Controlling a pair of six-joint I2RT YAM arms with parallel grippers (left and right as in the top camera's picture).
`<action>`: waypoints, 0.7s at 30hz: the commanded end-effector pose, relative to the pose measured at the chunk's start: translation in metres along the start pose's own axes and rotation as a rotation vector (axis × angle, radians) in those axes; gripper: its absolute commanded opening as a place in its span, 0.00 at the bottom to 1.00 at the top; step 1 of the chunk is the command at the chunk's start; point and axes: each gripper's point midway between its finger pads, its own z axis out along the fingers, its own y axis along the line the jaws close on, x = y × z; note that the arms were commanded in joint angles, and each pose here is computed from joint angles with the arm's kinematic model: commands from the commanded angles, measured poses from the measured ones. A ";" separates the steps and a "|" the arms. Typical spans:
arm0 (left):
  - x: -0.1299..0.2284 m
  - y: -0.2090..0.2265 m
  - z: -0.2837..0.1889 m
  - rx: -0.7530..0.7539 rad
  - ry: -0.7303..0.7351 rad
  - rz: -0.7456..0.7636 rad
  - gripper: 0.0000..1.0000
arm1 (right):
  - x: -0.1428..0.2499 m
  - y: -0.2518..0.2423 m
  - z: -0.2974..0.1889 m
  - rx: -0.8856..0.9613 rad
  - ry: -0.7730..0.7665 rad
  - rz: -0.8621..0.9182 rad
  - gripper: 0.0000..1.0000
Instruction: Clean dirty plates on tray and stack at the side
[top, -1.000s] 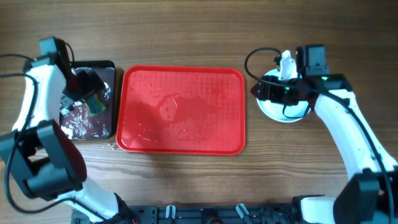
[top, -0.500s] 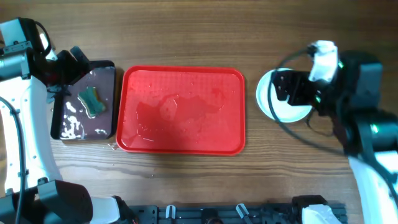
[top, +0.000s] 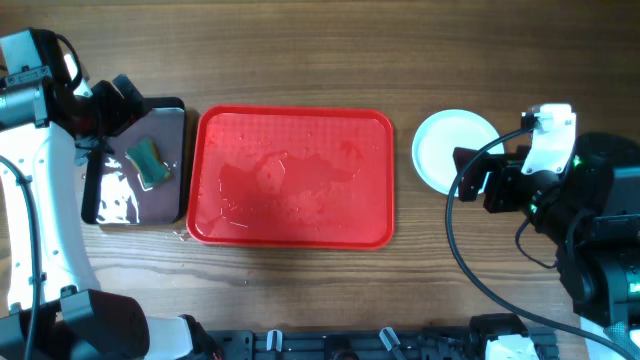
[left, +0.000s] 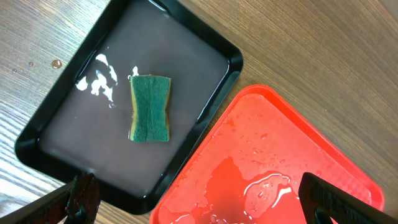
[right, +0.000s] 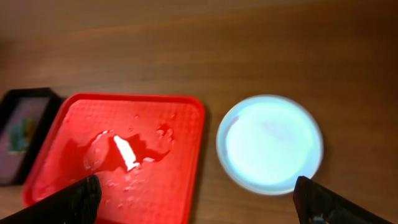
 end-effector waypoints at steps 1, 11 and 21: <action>0.001 -0.004 0.001 0.017 0.010 -0.007 1.00 | -0.018 -0.006 -0.001 0.041 -0.070 -0.086 1.00; 0.001 -0.004 0.001 0.017 0.010 -0.007 1.00 | -0.014 -0.008 0.013 0.020 -0.289 -0.096 1.00; 0.001 -0.003 0.001 0.017 0.010 -0.007 1.00 | 0.060 -0.021 0.037 -0.013 -0.544 -0.073 1.00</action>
